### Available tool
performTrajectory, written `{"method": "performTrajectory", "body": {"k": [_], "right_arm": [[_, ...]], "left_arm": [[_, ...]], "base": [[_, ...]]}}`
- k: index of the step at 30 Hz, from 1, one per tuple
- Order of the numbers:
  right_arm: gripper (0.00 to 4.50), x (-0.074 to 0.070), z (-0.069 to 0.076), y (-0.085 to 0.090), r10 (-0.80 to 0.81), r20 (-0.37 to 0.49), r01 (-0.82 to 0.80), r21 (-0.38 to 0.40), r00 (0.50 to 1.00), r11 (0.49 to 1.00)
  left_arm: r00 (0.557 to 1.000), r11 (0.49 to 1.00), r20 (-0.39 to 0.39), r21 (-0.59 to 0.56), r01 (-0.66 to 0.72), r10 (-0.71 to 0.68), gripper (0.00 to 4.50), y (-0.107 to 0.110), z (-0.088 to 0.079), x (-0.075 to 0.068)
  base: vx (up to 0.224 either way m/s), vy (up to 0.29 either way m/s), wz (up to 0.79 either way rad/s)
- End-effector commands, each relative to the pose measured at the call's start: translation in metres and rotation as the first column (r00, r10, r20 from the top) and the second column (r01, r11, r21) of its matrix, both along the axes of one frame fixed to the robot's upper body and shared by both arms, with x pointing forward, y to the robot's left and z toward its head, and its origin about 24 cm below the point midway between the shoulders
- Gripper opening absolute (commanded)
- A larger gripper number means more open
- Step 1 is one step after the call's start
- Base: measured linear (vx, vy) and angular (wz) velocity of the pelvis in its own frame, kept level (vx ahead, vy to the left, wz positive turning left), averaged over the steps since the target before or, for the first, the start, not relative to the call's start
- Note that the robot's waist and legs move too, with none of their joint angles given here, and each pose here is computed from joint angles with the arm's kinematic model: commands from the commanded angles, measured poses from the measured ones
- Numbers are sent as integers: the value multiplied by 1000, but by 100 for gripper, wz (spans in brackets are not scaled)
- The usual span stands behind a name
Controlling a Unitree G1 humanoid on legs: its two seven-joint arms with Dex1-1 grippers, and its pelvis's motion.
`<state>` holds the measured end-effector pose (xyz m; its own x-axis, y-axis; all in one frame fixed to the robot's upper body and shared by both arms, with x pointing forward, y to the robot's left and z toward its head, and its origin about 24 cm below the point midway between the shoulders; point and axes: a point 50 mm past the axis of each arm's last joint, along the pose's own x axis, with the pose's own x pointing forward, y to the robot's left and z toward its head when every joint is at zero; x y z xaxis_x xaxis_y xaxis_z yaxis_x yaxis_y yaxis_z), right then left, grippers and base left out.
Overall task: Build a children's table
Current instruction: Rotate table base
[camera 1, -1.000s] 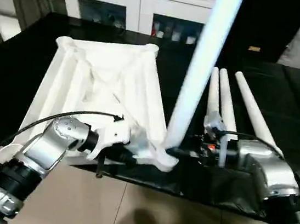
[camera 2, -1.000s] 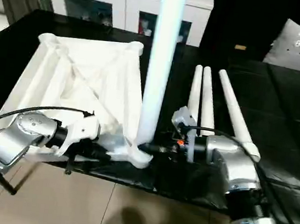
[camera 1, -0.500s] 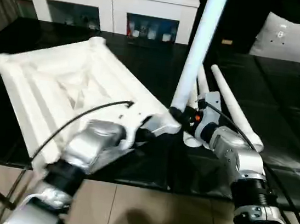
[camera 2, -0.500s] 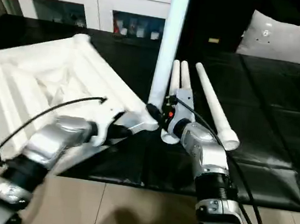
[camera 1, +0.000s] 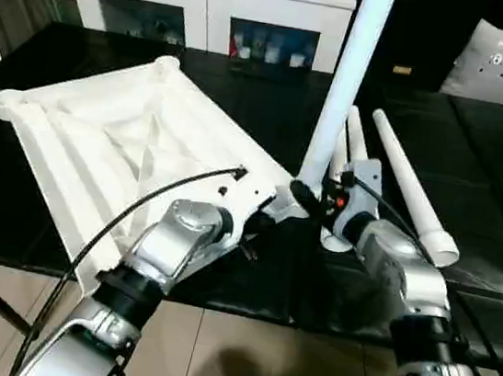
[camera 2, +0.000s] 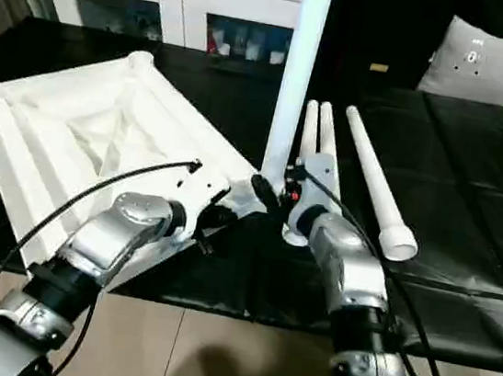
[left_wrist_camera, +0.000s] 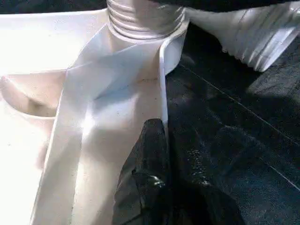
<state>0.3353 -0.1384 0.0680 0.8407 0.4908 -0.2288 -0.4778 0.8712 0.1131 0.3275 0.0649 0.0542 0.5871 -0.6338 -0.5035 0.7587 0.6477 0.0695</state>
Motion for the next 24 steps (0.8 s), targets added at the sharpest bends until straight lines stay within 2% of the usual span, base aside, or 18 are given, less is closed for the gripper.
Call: {"method": "performTrajectory", "body": {"k": [1, 2, 4, 6, 8, 11, 13, 16, 18, 19, 22, 24], "right_arm": [[406, -1, 13, -5, -3, 80, 7, -50, 997, 999], [433, -2, 15, -7, -14, 94, 19, -55, 995, 998], [441, -5, 20, -12, -32, 114, 39, -59, 993, 997], [447, -6, 22, -14, -40, 125, 49, -71, 991, 996], [450, -13, 30, -19, -27, 158, 43, -100, 987, 994], [450, -18, 31, -17, 1, 127, 9, -80, 992, 997], [450, -24, 33, -12, 76, 113, -70, -55, 991, 996], [450, -31, 31, -3, 173, 88, -169, -53, 981, 984], [450, -38, 26, 9, 266, 59, -262, -75, 962, 962], [450, -41, 22, 17, 301, 24, -299, -66, 953, 952], [450, -42, 18, 22, 328, -4, -327, -70, 945, 942], [450, -42, 9, 30, 359, -63, -363, -85, 931, 928]], "left_arm": [[995, 998, 91, -41, -39, 43, 54, 2, 14, 11], [993, 997, 100, -55, -52, 58, 66, 2, 16, 14], [987, 995, 137, -64, -77, 85, 79, 3, 20, 19], [985, 993, 142, -79, -87, 98, 90, 5, 22, 21], [977, 982, 165, -151, -112, 137, 110, 12, 34, 25], [969, 980, 189, -150, -129, 157, 131, 19, 38, 25], [967, 980, 192, -138, -142, 167, 145, 30, 41, 22], [956, 974, 202, -120, -191, 212, 145, 50, 48, 18], [938, 960, 202, -80, -270, 281, 145, 75, 53, 16], [927, 951, 218, -22, -308, 306, 129, 93, 56, 13], [917, 940, 235, 35, -340, 323, 105, 108, 58, 11], [901, 906, 264, 159, -392, 343, 86, 135, 61, 4]], "base": [[0, 0, 0], [0, 0, 0], [0, 0, 0], [0, 0, 0], [0, 0, 0], [0, 0, 0], [0, 0, 0], [0, 0, 0], [0, 0, 0], [0, 0, 0], [0, 0, 0], [0, 0, 0]]}}
